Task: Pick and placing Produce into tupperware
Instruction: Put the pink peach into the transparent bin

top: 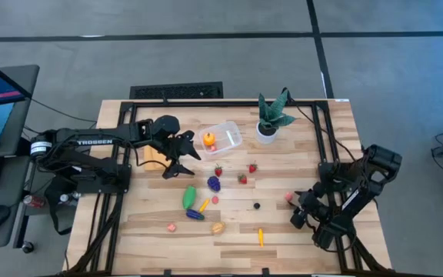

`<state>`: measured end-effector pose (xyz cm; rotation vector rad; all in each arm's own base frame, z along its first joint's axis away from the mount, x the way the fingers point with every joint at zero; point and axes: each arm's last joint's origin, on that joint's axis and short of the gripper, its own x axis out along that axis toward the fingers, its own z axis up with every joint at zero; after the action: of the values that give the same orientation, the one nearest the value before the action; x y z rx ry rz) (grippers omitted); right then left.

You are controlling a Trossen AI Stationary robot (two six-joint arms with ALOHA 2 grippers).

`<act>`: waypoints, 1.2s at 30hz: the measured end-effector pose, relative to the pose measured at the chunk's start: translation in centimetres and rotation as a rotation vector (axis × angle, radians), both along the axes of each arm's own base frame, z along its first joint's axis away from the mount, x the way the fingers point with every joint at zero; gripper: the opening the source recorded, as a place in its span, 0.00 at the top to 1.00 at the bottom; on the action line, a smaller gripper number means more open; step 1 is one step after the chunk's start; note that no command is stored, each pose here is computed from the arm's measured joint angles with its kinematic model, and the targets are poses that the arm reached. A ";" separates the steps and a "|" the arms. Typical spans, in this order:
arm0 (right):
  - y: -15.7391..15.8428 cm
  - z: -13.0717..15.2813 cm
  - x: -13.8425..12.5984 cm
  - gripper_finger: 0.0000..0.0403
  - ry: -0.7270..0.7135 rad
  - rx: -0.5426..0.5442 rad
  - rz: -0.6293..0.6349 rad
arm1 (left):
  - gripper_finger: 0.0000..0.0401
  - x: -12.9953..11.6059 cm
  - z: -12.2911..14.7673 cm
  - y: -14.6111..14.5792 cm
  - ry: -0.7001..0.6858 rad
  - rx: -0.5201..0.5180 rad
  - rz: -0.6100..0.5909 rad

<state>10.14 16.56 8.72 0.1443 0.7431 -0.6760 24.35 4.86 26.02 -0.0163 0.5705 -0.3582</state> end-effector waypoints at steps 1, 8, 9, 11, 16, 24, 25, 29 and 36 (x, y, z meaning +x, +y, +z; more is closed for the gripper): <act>0.0 0.0 0.1 0.43 -0.002 0.004 -0.004 | 0.28 0.0 0.1 0.0 -0.007 0.002 0.000; -0.2 -0.1 0.6 0.43 -0.003 0.010 -0.023 | 0.28 0.1 0.2 0.1 -0.022 0.017 0.013; -0.2 -0.1 0.6 0.43 -0.003 0.011 -0.023 | 0.28 0.1 0.2 0.1 -0.022 0.018 0.013; -0.2 -0.1 0.6 0.43 -0.004 0.011 -0.024 | 0.28 0.1 0.2 0.1 -0.021 0.018 0.013; -0.4 -0.1 0.9 0.43 -0.005 0.013 -0.043 | 0.28 0.1 0.2 0.1 -0.022 0.019 0.013; -0.6 -0.1 1.7 0.43 0.008 0.012 -0.046 | 0.28 0.1 0.2 0.1 -0.023 0.023 0.010; -0.6 -0.1 1.7 0.44 0.008 0.012 -0.051 | 0.28 0.1 0.2 0.1 -0.023 0.023 0.010; -0.8 -0.1 1.9 0.47 0.010 0.011 -0.058 | 0.28 0.2 0.1 0.1 -0.023 0.023 0.010; -0.7 -0.1 1.9 0.60 0.016 0.006 -0.048 | 0.28 0.2 0.1 0.1 -0.023 0.023 0.010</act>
<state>12.01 15.83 8.57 0.1628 0.7592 -0.7217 24.50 4.95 26.16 0.0074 0.5520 -0.3415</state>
